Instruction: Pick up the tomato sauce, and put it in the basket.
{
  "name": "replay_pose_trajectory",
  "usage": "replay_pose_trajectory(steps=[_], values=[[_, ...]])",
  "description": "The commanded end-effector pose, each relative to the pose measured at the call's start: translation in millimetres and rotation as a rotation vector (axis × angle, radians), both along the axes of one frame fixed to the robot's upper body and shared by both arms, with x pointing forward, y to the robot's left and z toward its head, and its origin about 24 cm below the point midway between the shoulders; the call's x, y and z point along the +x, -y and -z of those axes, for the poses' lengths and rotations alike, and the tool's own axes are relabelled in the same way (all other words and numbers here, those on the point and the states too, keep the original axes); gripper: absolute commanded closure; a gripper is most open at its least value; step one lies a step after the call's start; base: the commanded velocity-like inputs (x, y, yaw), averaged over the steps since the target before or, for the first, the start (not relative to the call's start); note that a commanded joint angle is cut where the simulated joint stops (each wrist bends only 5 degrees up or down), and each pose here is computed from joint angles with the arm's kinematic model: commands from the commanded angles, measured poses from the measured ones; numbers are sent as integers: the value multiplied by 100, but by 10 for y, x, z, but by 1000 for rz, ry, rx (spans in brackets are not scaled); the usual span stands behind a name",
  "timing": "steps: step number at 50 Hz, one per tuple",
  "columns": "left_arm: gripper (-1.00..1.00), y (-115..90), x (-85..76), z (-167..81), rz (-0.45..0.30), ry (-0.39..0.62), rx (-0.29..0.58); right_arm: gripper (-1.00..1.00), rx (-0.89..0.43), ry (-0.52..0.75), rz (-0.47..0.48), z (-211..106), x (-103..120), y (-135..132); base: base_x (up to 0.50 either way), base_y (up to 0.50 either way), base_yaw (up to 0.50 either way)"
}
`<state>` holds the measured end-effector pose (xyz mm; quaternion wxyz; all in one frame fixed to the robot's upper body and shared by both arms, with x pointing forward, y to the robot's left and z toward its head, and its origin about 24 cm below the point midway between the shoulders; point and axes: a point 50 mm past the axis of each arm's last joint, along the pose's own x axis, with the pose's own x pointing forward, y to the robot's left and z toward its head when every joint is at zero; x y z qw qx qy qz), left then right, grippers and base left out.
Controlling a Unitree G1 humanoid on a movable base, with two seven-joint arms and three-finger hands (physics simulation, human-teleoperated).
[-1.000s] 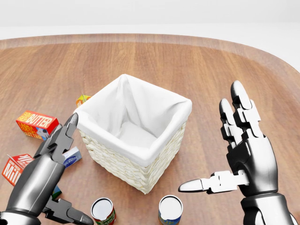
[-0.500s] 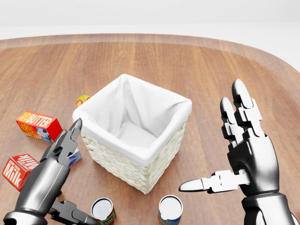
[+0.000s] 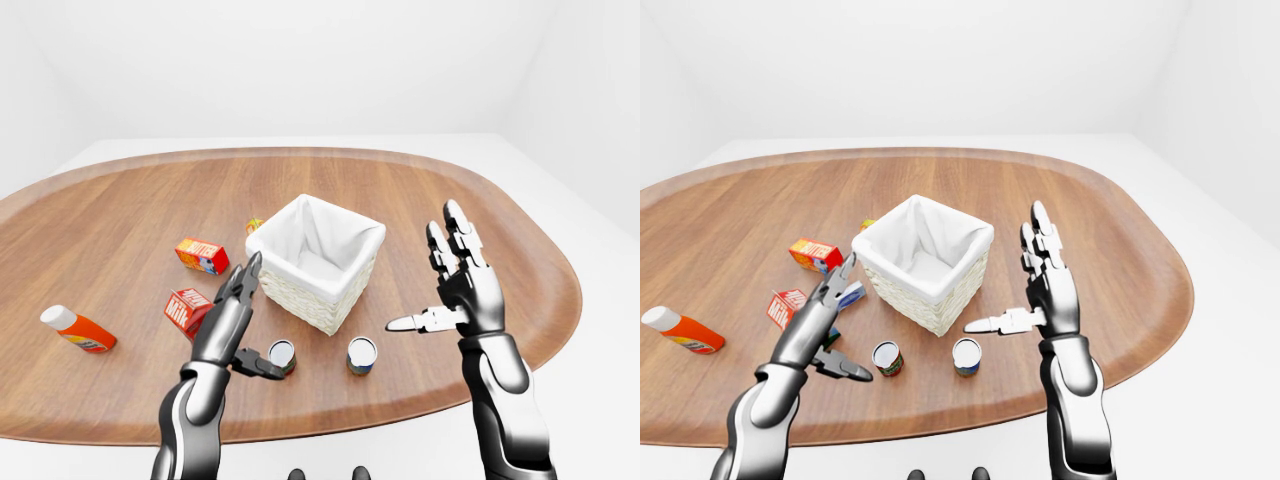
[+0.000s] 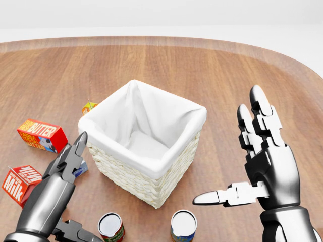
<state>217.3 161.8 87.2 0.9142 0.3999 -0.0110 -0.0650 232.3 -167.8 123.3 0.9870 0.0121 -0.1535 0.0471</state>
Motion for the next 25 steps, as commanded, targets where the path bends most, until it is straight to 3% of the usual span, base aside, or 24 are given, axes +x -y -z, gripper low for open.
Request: replay_pose_trajectory(steps=[1, 25], values=[[-100, -5, -9, 24, -11, -3, -7, -100, 0, -1, 0, 3, -1, -2, 0, 0, 0], [-100, 1, 33, 199, -27, -52, -23, -100, -3, -13, -4, 30, -4, -10, 0, 0, 0]])
